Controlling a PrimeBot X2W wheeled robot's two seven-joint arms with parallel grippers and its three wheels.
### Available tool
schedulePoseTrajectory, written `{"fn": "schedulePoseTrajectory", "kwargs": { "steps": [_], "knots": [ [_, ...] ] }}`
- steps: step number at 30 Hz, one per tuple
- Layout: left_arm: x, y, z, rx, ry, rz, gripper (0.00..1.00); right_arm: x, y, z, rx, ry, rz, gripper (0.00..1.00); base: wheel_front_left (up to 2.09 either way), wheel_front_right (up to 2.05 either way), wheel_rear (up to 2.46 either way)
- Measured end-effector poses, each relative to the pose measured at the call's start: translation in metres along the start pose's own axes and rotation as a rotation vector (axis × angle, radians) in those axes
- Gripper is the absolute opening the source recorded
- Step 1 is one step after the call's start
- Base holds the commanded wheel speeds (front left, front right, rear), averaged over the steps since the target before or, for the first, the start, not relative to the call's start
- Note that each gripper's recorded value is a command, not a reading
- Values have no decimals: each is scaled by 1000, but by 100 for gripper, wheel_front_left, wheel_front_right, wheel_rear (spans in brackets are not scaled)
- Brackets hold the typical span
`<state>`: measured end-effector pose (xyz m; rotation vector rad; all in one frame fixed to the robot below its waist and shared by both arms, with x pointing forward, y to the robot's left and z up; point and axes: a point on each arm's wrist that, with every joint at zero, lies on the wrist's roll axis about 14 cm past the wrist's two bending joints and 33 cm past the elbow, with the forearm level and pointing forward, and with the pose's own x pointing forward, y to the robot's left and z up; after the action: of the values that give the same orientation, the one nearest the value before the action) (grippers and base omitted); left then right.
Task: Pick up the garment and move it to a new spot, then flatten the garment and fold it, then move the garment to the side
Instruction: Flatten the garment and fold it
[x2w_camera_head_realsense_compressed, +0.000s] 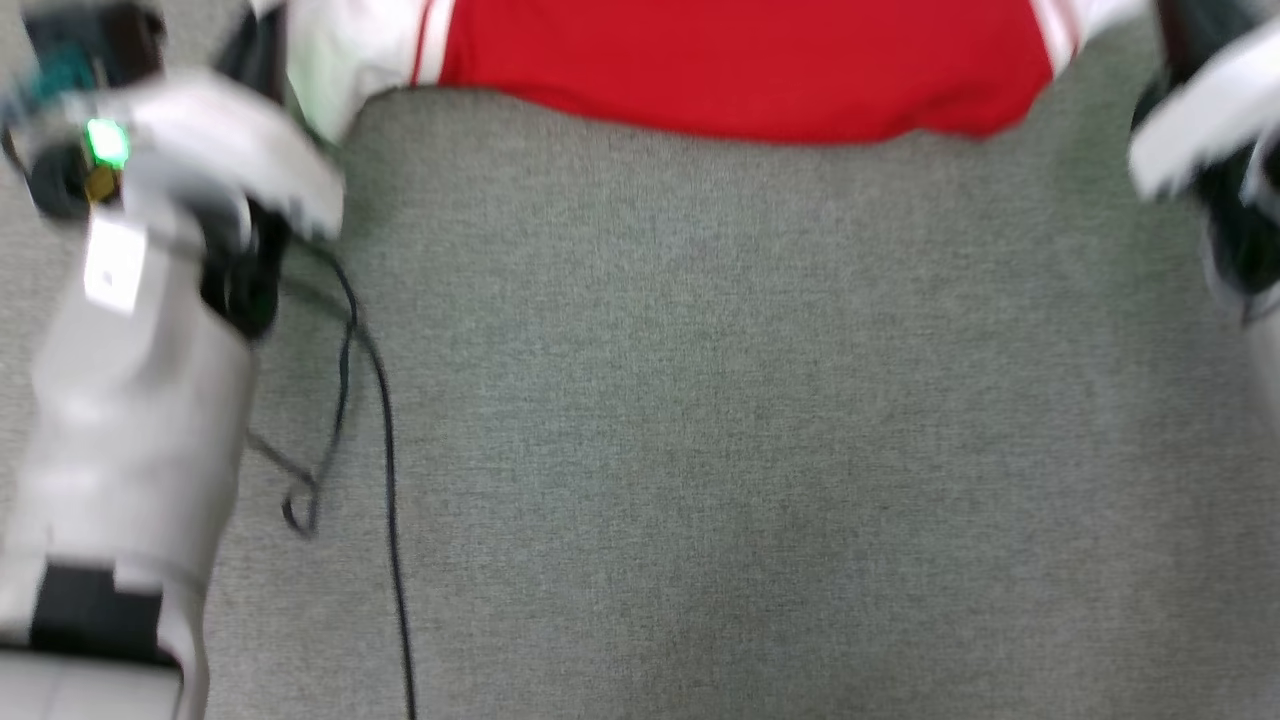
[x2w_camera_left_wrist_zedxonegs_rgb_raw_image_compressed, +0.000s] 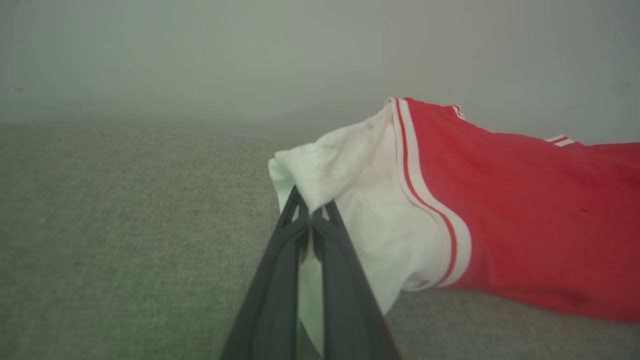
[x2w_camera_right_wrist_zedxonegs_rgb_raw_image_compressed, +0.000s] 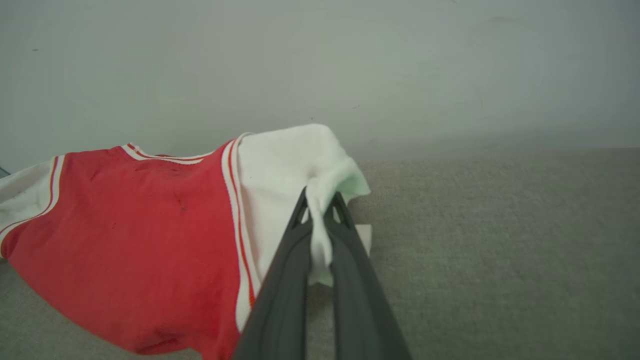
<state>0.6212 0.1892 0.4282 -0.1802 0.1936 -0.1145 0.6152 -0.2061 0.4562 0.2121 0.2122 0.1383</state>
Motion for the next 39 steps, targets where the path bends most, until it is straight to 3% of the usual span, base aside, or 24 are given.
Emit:
{"fn": "schedulePoseTrajectory", "kwargs": {
  "steps": [8, 14, 21, 34, 35, 36, 37, 38, 39],
  "knots": [
    [-91, 22, -36, -109, 76, 61, 0, -88, -4, -48, 72, 86, -6, 0, 0, 0, 0],
    [-153, 31, -37, -118, 64, 85, 0, -147, 5, -66, 115, 112, -5, 0, 0, 0, 0],
    [-227, 15, -51, -122, 67, 102, 0, -213, 9, -79, 150, 108, -25, 0, 0, 0, 0],
    [-311, -2, -91, -173, 154, 149, 0, -288, 24, -115, 201, 139, -61, 1, 0, 0, 0],
    [-314, -3, -94, -180, 162, 152, 0, -291, 26, -118, 211, 146, -64, 26, 0, 0, 0],
    [-316, -4, -95, -185, 164, 152, 0, -294, 28, -122, 217, 153, -67, 43, 0, 0, 0],
    [-317, -5, -95, -186, 163, 154, 0, -296, 30, -123, 228, 152, -71, 67, 0, 0, 0],
    [-317, -5, -95, -187, 161, 154, 0, -296, 32, -124, 244, 151, -74, 100, 0, 0, 0],
    [-317, -5, -93, -185, 154, 153, 0, -296, 35, -125, 251, 155, -71, 100, 0, 0, 0]
  ]
}}
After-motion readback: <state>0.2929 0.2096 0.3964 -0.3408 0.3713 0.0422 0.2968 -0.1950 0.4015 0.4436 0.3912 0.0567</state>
